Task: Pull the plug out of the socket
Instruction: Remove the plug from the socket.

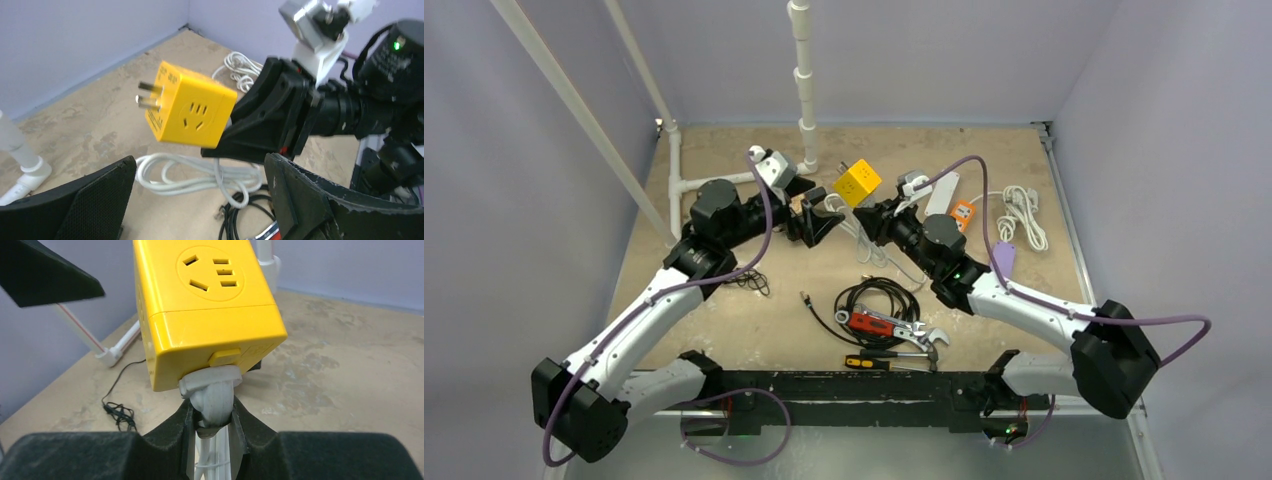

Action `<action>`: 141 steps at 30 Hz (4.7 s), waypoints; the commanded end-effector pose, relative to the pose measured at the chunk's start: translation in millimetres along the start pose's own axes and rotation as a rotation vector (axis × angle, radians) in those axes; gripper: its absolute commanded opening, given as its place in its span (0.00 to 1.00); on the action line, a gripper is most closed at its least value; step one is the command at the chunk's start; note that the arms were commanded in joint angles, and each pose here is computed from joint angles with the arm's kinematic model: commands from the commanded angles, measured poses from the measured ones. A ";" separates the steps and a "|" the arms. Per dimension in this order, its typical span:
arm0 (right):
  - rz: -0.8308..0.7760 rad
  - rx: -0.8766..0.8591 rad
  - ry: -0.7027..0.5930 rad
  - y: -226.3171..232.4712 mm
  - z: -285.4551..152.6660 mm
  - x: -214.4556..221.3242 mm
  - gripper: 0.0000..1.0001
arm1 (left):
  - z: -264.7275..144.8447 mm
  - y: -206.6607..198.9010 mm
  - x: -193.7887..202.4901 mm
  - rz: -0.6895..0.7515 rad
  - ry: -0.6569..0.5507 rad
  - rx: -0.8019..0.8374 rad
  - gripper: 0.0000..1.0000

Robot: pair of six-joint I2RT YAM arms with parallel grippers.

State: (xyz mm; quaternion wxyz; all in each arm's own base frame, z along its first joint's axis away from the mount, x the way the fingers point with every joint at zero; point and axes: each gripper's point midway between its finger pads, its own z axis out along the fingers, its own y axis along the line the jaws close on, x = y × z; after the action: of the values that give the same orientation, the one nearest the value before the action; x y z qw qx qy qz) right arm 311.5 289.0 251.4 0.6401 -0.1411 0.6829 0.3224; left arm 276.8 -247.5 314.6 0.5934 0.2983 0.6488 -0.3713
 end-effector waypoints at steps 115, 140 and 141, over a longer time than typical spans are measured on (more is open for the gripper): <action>-0.093 -0.495 -0.069 80.5 -18.1 -19.4 0.00 | 57.9 19.7 44.6 0.056 0.149 -0.162 0.00; -0.042 -0.283 -0.076 79.3 -3.7 -17.0 0.00 | 57.0 33.1 37.9 -0.071 0.123 -0.203 0.35; -0.045 -0.313 -0.075 84.2 -4.7 -16.9 0.00 | 56.6 32.8 35.1 -0.075 0.119 -0.192 0.37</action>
State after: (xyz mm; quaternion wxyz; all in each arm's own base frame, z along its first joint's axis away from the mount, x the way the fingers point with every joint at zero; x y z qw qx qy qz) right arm 290.0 311.8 209.8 0.6078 -0.1994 0.7057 0.3048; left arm 330.4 -278.6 252.4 0.5560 0.2449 0.7437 -0.2791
